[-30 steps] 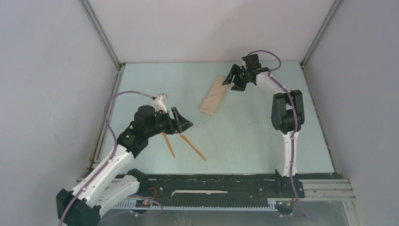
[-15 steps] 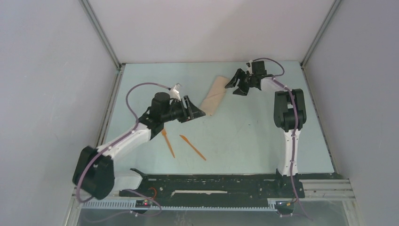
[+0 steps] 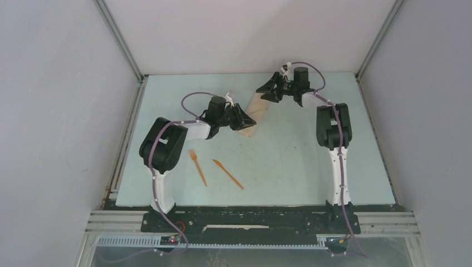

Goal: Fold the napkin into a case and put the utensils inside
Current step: Rotate the smaller rectangle-folded napkin at the center of the board, then smooth out the fork at the center of the board, then pick up the fork from the center of the board, then insert the fork into the folded napkin.

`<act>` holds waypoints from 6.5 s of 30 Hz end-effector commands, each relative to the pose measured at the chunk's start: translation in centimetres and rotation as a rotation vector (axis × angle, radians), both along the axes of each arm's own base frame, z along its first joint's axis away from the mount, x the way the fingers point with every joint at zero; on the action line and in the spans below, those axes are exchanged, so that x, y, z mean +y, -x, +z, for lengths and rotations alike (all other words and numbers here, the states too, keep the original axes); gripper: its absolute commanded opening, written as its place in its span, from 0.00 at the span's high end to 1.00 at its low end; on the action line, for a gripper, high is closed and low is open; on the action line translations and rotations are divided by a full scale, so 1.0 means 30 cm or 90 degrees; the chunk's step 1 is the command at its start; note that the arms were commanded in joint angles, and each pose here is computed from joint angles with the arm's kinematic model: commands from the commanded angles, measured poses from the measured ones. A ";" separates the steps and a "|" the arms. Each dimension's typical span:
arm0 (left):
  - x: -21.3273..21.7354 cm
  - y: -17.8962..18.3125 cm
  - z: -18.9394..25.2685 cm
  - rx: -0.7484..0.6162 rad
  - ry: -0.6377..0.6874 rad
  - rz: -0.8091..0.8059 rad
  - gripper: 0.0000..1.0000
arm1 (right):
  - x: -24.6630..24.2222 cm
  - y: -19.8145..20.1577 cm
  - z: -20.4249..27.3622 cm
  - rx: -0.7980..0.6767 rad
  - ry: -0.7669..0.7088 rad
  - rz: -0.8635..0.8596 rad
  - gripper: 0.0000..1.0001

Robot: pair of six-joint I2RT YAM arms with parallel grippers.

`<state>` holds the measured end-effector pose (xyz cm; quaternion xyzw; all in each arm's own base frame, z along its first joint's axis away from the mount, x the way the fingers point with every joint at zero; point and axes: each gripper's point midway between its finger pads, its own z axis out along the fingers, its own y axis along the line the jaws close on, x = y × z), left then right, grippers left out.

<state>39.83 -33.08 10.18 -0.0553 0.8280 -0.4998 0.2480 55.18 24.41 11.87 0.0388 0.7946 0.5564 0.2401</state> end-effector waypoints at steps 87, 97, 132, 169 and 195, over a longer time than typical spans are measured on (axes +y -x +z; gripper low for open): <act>0.150 -0.394 -0.015 -0.038 0.023 0.119 0.71 | 0.102 0.504 -0.052 0.122 -0.050 0.154 0.56; 0.162 -0.481 -0.125 0.009 0.026 0.090 0.60 | 0.016 0.569 -0.215 0.176 0.058 0.105 0.57; 0.876 0.678 0.073 0.175 -0.371 0.473 0.00 | 0.161 0.904 0.031 -0.018 0.295 0.161 0.30; 0.890 0.394 -0.259 0.394 -0.590 0.561 0.97 | -0.070 0.959 0.019 -0.021 0.257 0.086 0.33; 0.511 -0.381 0.187 0.092 -0.376 0.836 1.00 | -0.179 1.013 0.007 0.009 0.258 0.003 0.34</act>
